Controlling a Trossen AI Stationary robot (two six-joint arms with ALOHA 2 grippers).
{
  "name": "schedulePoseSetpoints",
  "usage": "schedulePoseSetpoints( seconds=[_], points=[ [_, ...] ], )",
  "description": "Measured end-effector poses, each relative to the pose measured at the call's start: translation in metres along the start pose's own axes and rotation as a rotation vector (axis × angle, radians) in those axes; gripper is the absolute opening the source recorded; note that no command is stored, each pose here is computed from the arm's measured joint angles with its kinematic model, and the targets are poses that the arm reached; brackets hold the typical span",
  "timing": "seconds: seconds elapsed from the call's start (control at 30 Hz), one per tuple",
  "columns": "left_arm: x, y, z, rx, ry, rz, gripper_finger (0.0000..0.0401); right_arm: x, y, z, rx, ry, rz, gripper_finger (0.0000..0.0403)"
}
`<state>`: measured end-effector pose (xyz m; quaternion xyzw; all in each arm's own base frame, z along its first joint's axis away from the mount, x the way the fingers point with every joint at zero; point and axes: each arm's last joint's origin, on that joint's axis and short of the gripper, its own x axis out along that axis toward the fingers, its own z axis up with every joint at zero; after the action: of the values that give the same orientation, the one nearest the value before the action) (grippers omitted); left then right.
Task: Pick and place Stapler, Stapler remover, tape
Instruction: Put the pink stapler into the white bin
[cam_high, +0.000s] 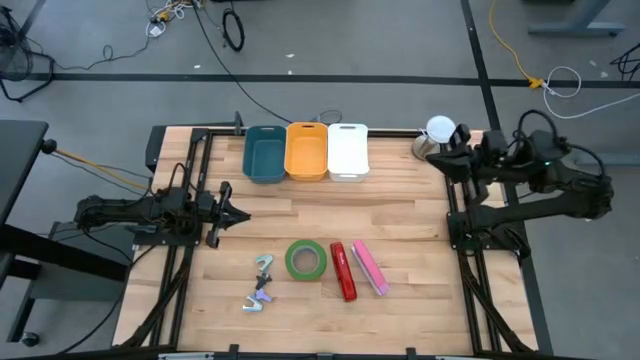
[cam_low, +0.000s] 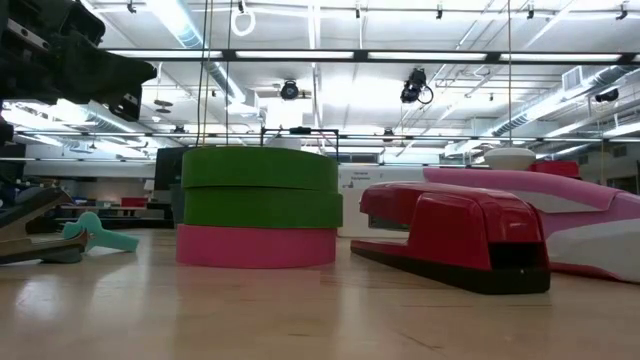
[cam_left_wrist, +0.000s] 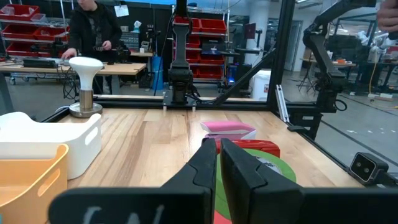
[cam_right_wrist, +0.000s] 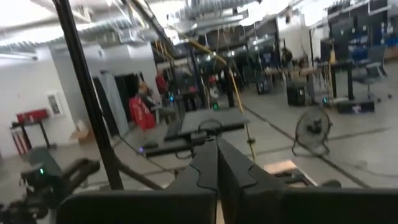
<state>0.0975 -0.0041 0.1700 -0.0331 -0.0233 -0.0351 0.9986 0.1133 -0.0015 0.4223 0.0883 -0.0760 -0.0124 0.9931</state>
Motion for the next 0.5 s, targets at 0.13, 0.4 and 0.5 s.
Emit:
schedulePoseSetpoints(
  seconds=[0.13,0.4,0.5],
  points=[
    [0.0,0.0,0.0,0.0,0.0,0.0,0.0025,0.008,-0.001,-0.007,-0.002,0.054,-0.009,0.0002],
    [0.0,0.0,0.0,0.0,0.0,0.0,0.0025,0.023,-0.001,-0.016,0.013,0.123,0.016,0.0002],
    [0.0,0.0,0.0,0.0,0.0,0.0,0.0025,0.027,0.001,-0.018,0.059,0.149,0.07,0.0002]
  ],
)
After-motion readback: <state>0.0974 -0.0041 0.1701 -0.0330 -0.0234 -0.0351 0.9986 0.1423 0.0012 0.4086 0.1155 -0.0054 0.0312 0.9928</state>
